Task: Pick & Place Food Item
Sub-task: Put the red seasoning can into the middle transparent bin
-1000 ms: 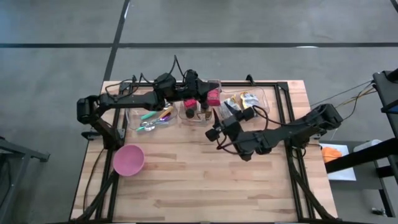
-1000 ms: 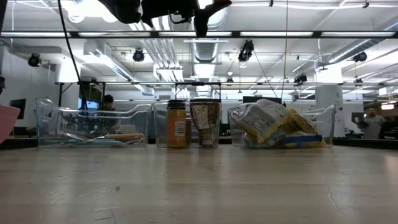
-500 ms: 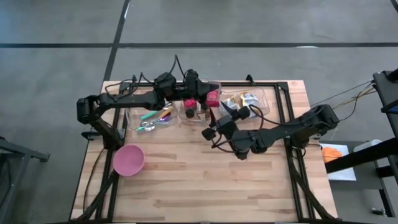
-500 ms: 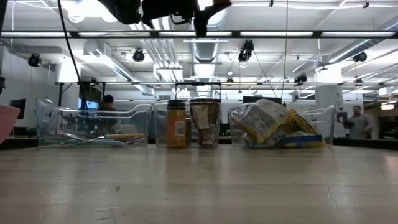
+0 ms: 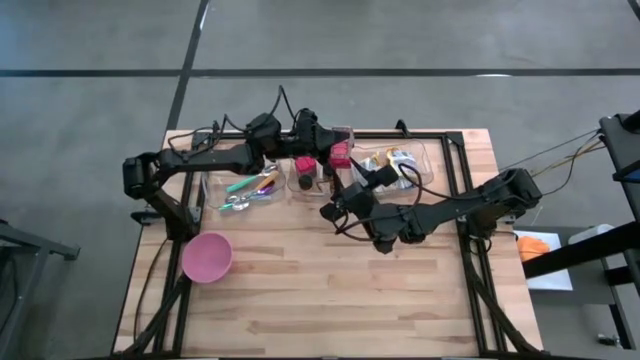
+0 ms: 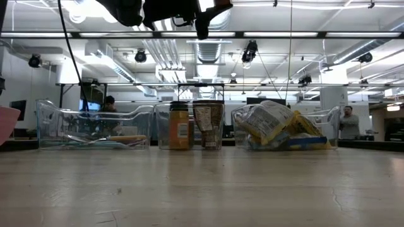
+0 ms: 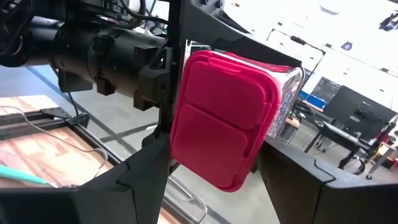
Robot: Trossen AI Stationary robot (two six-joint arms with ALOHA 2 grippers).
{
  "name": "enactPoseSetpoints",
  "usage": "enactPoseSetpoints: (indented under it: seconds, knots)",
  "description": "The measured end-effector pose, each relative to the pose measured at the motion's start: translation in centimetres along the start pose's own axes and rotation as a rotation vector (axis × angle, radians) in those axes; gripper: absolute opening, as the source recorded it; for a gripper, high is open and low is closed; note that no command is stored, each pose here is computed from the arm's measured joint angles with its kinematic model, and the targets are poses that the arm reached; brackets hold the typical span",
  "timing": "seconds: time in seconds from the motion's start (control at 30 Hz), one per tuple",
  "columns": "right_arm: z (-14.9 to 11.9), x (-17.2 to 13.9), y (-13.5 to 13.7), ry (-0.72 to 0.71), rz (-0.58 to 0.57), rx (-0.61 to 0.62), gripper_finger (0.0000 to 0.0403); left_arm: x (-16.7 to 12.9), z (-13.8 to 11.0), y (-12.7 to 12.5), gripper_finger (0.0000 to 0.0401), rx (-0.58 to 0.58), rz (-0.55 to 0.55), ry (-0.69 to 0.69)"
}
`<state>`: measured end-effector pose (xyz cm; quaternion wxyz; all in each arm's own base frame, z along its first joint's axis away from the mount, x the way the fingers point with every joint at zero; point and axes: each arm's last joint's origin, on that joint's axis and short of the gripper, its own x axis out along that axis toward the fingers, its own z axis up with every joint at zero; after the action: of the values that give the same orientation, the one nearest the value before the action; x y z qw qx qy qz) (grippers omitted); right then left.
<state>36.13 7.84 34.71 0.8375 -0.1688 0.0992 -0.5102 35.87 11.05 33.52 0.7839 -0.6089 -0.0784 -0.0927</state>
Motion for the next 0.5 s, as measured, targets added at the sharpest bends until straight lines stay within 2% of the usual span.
enactPoseSetpoints:
  seconds: [0.17,0.33,0.5]
  knots:
    - [0.0,-0.1,0.1,-0.005,0.013,-0.004,0.0229,-0.1,-0.1,0.0,0.0295,0.001,-0.008,0.059]
    - [0.2,-2.6,0.3,-0.008,0.024,-0.02,0.0229,-0.2,-0.3,0.1,0.0295,0.002,-0.031,0.244]
    - [1.4,-6.0,-1.0,-0.039,0.086,0.004,0.0229,-0.5,-0.7,0.1,0.0295,0.003,-0.056,0.451]
